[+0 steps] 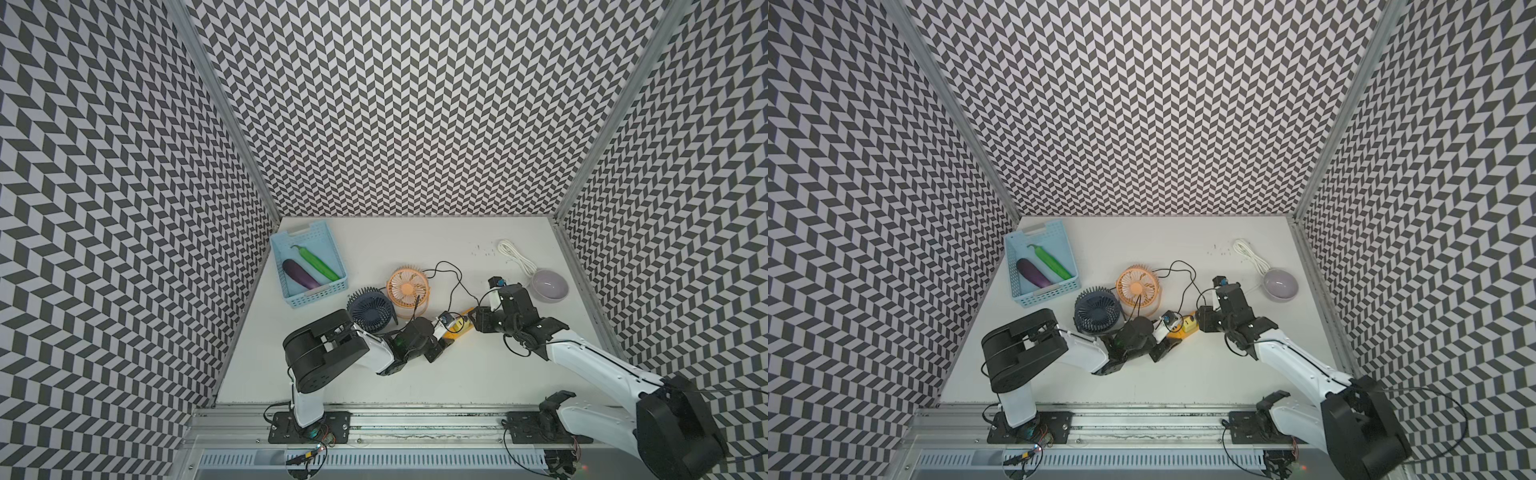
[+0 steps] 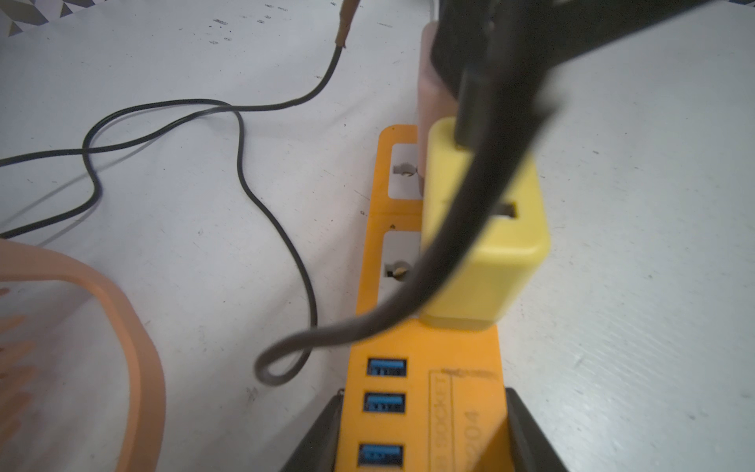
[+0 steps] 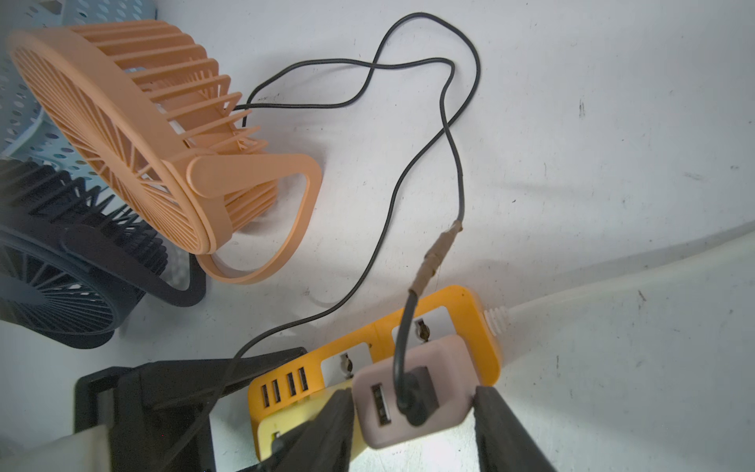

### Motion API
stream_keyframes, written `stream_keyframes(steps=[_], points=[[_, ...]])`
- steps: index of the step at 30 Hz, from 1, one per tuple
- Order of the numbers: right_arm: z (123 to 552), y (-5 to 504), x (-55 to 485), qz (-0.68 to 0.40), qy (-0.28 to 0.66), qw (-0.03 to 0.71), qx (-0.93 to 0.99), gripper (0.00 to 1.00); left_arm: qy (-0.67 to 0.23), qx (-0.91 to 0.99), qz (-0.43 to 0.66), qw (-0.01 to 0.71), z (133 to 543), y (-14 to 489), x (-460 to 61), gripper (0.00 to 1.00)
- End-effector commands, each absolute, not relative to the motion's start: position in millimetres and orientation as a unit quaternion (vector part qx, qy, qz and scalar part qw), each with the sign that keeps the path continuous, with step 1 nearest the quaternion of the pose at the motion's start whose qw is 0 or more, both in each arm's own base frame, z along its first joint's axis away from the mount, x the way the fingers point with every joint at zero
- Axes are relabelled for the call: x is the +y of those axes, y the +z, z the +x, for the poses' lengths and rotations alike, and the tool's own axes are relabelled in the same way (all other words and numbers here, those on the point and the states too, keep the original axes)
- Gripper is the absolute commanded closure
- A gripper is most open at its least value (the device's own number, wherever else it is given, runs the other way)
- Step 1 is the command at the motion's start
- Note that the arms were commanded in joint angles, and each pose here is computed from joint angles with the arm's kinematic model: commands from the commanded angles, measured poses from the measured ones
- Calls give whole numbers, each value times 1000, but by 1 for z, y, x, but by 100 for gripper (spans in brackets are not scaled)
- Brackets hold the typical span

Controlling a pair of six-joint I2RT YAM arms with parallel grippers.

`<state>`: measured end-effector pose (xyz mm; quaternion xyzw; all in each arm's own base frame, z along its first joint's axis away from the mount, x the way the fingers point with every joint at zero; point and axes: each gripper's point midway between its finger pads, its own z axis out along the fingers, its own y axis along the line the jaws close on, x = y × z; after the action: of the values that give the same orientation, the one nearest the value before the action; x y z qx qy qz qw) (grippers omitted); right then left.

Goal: Unplug the desk fan from the power strip
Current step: Remove the plug from the socket.

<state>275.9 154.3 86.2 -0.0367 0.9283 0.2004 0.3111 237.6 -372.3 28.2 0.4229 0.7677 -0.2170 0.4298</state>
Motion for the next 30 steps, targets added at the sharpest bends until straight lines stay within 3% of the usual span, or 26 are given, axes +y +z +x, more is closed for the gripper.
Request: stream_keyframes(steps=[1, 4, 9, 30], points=[[286, 96, 158, -42, 199, 333, 921, 51, -212, 767, 434, 422, 235, 28, -370, 76], [285, 95, 157, -42, 193, 333, 922, 52, -213, 767, 434, 423, 235, 29, -370, 76], [288, 97, 158, -41, 190, 337, 921, 41, -214, 766, 434, 424, 234, 29, -369, 76], [292, 96, 162, -43, 182, 338, 922, 47, -218, 766, 432, 423, 233, 29, -368, 77]])
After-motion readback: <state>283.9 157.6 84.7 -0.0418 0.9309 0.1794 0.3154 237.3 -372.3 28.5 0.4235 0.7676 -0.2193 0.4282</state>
